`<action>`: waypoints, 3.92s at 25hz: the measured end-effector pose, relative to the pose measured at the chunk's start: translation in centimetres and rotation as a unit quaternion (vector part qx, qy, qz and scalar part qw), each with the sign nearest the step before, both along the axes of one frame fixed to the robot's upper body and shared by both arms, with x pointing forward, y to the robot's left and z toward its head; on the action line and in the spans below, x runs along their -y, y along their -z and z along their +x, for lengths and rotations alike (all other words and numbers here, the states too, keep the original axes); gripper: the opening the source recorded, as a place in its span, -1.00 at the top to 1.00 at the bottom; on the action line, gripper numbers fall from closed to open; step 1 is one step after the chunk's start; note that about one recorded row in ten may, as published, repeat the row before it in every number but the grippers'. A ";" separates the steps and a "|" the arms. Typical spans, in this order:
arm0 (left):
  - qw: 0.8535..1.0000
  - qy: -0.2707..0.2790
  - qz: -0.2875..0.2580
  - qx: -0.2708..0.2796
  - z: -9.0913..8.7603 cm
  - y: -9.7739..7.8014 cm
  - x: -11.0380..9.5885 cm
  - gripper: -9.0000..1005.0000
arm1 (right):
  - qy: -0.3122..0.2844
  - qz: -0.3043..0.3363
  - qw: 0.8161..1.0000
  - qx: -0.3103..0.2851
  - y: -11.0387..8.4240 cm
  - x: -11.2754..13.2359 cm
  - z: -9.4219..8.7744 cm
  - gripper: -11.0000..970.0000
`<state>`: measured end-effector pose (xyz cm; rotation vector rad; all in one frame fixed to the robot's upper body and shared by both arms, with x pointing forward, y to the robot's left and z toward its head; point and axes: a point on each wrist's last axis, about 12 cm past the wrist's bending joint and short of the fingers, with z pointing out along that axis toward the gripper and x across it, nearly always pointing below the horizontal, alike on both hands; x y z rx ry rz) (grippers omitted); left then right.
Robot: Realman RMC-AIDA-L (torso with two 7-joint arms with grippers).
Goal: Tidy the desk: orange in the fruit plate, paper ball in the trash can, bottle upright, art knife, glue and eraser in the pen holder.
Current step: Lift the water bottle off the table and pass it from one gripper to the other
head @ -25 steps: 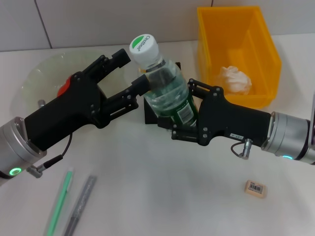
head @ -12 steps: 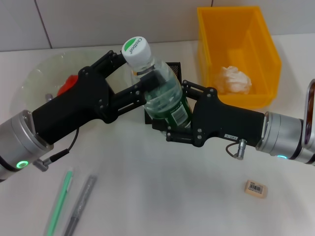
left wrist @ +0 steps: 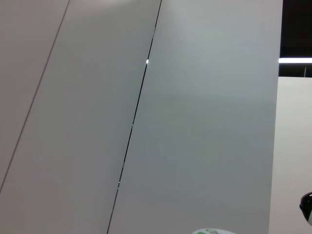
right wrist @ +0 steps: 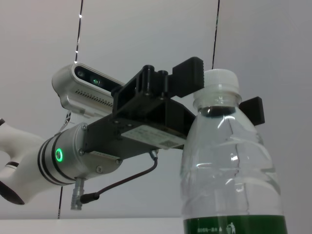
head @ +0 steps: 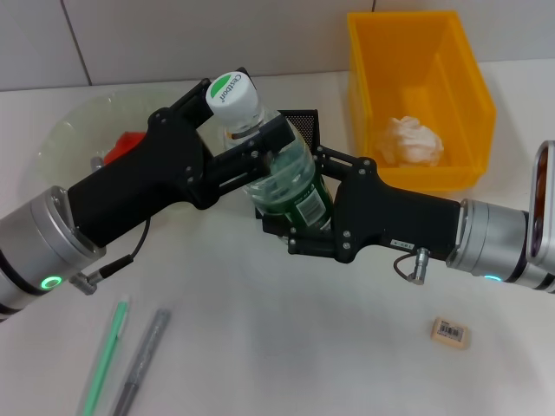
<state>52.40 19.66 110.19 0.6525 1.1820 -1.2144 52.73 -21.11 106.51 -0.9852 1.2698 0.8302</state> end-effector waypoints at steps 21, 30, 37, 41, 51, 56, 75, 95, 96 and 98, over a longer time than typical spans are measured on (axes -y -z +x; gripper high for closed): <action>1.000 -0.012 0.000 0.002 0.1 0.1 -0.2 -0.44 | -0.001 0.000 1.000 0.002 -0.1 -0.1 0.1 -0.59; 1.000 -0.017 -0.005 0.003 0.1 0.0 -0.3 -0.42 | -0.001 -0.001 1.000 0.002 -0.1 -0.1 0.1 -0.59; 1.000 -0.015 -0.004 0.006 0.2 -0.1 -0.1 0.11 | -0.001 -0.001 1.000 0.002 -0.1 -0.1 0.1 -0.59; 1.000 -0.016 0.000 0.013 0.2 -0.1 -0.1 0.12 | -0.001 -0.001 1.000 0.002 -0.1 -0.1 0.1 -0.59; 0.999 -0.020 0.001 0.027 -0.1 0.0 -0.3 0.13 | 0.000 0.000 1.000 0.003 -0.1 -0.1 0.1 -0.58; 0.999 -0.017 -0.002 0.030 -0.2 -0.1 -0.3 0.13 | 0.001 0.001 1.000 0.002 -0.1 -0.1 0.1 -0.58; 0.999 -0.008 -0.002 0.031 0.0 -0.3 0.1 0.12 | -0.003 -0.007 1.000 -0.005 0.0 -0.8 0.7 -0.59; 0.999 -0.006 -0.003 0.035 0.2 -0.6 0.2 0.12 | -0.009 -0.029 0.999 -0.018 0.3 -1.6 1.2 -0.59; 0.999 -0.005 -0.003 0.036 0.1 -0.6 0.2 0.12 | -0.009 -0.029 0.999 -0.018 0.3 -1.6 1.2 -0.59; 0.999 -0.004 -0.004 0.037 0.1 -0.6 0.3 0.12 | -0.009 -0.028 0.999 -0.018 0.3 -1.5 1.2 -0.59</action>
